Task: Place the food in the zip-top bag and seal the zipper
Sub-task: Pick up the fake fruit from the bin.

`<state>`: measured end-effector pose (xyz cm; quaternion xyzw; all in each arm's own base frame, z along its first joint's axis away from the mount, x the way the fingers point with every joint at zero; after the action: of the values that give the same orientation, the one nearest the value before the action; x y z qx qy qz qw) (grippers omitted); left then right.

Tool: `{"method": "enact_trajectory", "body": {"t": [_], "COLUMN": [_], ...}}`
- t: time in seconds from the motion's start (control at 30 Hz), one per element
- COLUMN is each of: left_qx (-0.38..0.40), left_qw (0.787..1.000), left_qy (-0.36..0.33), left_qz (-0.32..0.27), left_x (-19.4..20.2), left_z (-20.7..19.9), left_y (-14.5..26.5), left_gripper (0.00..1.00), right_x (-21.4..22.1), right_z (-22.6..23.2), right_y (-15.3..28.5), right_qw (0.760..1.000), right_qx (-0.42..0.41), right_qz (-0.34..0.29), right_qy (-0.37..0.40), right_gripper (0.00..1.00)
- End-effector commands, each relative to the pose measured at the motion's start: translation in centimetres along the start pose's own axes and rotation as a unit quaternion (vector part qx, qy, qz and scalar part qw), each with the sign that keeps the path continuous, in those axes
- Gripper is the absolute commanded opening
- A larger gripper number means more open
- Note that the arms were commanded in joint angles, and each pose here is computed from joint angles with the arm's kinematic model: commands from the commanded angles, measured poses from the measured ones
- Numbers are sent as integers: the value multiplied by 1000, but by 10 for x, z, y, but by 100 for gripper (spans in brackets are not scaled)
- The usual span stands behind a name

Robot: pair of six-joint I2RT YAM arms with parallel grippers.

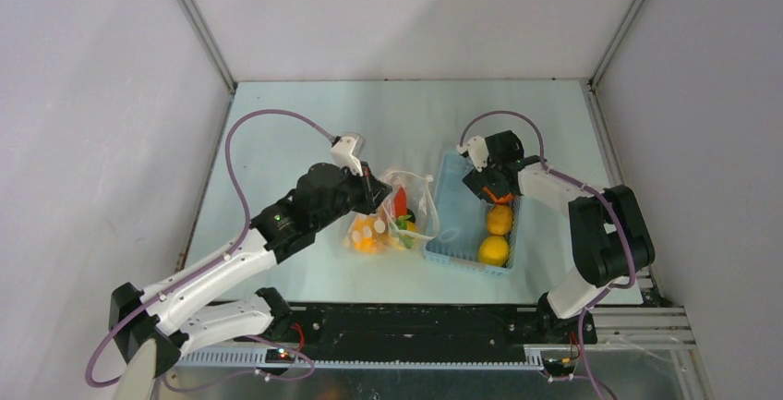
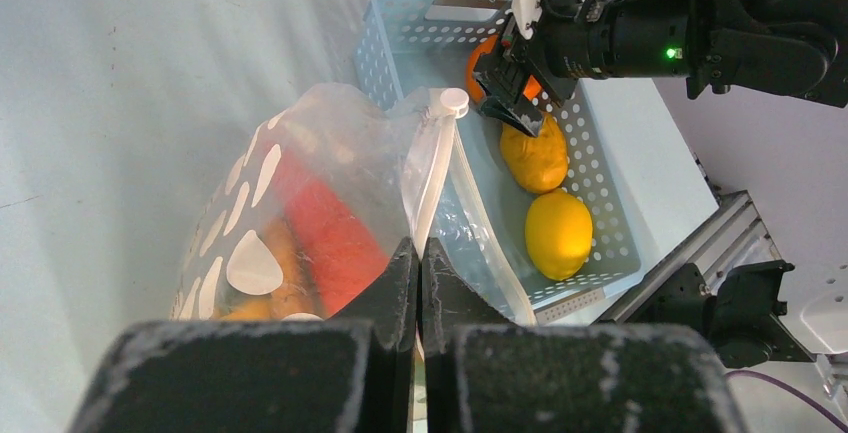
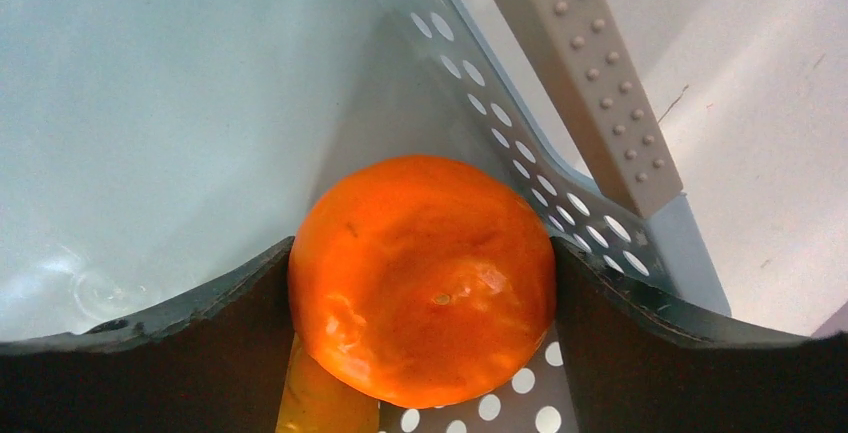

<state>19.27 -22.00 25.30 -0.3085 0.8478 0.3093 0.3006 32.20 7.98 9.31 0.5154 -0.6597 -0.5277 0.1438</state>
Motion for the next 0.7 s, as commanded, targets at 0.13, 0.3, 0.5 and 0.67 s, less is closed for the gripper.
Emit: {"method": "enact_trajectory", "body": {"t": [0.13, 0.3, 0.5, 0.67], "left_qx": [26, 27, 29, 25], "left_qw": [1000, 1000, 999, 999], "left_qy": [-12, -13, -18, -21], "left_qz": [-11, -8, -7, -4], "left_x": [-7, -6, -6, -5], "left_z": [-7, -7, -8, -6], "left_y": [2, 0, 1, 0], "left_gripper": [0, 0, 0, 0], "right_x": [-15, -22, -42, -58], "right_z": [-11, -16, -20, -20], "right_y": [9, 18, 51, 80], "right_qw": [999, 997, 988, 970], "right_qx": [14, 28, 33, 40], "right_qz": [-27, -49, -131, -215], "right_qy": [-34, -46, -69, -103], "right_gripper": [72, 53, 45, 39]}}
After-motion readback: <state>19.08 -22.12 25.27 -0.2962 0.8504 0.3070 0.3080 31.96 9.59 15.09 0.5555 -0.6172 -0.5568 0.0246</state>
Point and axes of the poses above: each gripper's point midway between its finger pads, its own y axis back along the fingers, its own z axis along the line the jaws close on, x = y × z, the point moved 6 cm from there along y, back along the fingers, and after that the axes turned 13 degrees about y, right-handed, at the moved point
